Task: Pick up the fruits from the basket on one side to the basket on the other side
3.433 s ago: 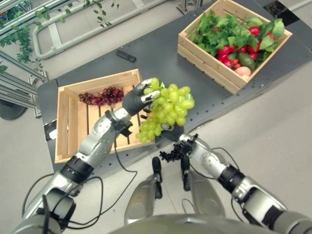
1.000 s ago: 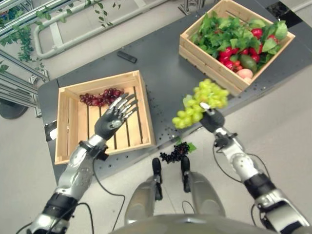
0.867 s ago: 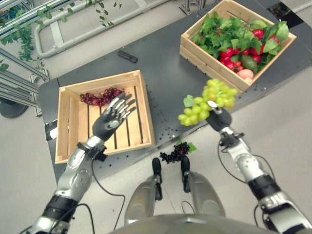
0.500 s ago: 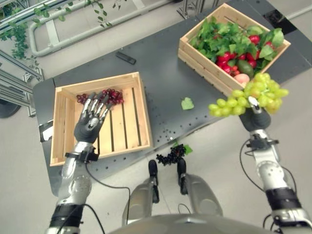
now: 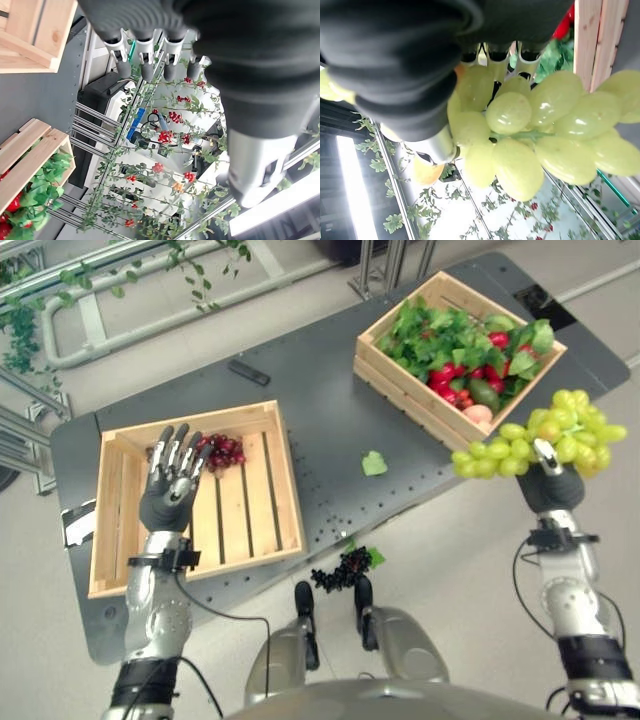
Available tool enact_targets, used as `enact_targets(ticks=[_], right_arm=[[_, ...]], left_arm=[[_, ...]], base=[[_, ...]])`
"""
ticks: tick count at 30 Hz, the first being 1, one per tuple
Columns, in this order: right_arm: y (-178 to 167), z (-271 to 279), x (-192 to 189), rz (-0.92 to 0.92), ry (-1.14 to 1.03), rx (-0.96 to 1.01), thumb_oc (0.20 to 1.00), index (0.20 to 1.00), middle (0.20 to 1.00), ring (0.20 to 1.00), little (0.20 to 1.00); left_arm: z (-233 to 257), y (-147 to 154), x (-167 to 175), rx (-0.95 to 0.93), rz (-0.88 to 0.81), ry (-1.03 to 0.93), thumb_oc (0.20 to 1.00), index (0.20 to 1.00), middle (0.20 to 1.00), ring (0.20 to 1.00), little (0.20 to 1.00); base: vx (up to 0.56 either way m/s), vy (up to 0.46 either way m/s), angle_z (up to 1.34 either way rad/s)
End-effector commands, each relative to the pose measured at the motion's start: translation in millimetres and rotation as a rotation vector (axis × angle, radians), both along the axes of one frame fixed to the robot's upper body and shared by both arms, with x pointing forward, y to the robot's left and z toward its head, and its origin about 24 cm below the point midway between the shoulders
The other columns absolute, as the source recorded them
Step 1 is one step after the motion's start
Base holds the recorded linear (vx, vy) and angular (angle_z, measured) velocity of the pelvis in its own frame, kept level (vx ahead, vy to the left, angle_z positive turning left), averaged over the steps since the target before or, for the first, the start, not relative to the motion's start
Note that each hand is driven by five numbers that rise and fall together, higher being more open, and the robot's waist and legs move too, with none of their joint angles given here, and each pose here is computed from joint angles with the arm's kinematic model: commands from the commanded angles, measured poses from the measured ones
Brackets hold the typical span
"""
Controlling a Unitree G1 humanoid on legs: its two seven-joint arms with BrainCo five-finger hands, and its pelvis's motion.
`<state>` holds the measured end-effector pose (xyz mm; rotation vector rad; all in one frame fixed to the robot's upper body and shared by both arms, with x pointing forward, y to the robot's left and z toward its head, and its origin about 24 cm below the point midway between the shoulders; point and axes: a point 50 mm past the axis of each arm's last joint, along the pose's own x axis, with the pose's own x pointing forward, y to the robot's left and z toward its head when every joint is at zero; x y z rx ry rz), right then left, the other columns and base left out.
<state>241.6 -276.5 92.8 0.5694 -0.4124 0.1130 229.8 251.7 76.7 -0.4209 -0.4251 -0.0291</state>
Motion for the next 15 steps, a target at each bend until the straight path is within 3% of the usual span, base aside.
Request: enact_targets(ticks=[1,3,15], right_arm=[[-11,38,-3,-0.120,-0.177,-0.117,0.200,0.200,0.200,0.200,0.200],[-10,38,-4,-0.172,-0.177,-0.118,0.200,0.200,0.200,0.200,0.200],[-16,44,-8,-0.299,-0.178,-0.174,0.200,0.200,0.200,0.200,0.200]], left_arm=[[22,11,-3,0.096,0.152,-0.093,1.000,1.000,1.000,1.000,1.000],[25,12,-3,0.122,0.218,-0.096,1.000,1.000,1.000,1.000,1.000],[41,5,0,0.170,0.227,-0.164,1.000,1.000,1.000,1.000,1.000]], base=[[-0.02,0.111,-0.33],[-0.02,0.138,-0.39],[-0.04,0.139,-0.34]])
